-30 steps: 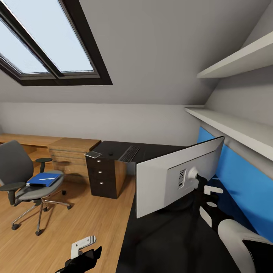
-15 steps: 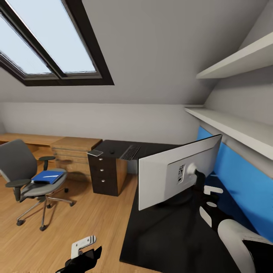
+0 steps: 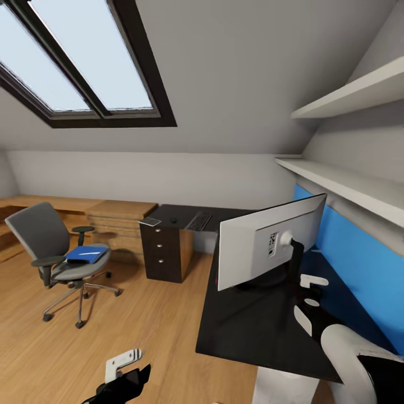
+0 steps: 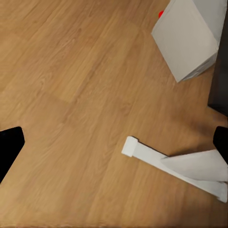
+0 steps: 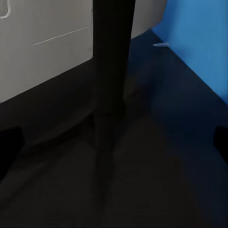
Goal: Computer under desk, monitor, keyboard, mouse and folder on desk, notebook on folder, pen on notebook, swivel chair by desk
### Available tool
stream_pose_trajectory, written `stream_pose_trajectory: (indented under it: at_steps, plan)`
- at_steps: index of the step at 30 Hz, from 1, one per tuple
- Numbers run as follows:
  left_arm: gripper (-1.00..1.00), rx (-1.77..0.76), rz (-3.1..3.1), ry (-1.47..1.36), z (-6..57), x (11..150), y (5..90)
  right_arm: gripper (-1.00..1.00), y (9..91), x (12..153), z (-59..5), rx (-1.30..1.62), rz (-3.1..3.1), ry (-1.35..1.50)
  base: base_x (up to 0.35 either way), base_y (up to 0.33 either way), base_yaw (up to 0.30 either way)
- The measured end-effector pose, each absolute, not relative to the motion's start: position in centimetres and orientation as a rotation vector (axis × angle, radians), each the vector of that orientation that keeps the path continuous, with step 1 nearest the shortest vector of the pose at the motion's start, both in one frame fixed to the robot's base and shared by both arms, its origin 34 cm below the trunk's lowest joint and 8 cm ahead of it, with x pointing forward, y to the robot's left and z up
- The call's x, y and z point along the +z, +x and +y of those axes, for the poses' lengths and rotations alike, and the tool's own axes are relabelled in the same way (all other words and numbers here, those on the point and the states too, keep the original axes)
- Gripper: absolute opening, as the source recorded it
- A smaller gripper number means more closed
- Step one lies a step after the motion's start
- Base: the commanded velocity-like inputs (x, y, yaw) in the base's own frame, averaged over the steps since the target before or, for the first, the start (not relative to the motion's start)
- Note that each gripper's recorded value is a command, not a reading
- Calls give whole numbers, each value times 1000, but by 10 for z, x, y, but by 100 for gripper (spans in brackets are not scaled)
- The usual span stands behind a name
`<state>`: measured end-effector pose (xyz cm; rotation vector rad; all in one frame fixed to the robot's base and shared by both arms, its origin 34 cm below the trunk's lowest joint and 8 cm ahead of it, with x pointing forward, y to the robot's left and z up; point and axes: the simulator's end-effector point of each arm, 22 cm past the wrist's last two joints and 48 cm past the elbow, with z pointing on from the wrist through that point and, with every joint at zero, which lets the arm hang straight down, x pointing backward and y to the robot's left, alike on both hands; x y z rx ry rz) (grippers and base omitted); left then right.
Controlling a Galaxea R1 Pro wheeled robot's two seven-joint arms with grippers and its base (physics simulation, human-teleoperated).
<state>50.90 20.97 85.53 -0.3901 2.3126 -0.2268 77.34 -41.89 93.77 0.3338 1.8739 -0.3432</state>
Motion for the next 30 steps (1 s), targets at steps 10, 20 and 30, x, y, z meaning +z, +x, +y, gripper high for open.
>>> stream_pose_trajectory:
  at_steps: [10, 20, 30]
  plan:
    - [100, -226, 2314, -390, 210, 855, 509, 100, 783, 940, -375, -277, 1857, 324, -275, 221, 0]
    - [100, -222, 2315, -384, 208, 855, 508, 100, 784, 954, -374, -300, 1790, 361, -55, 46, 0]
    - [100, -221, 2315, -384, 209, 855, 508, 100, 794, 977, -372, -287, 1752, 368, 0, 0, 0]
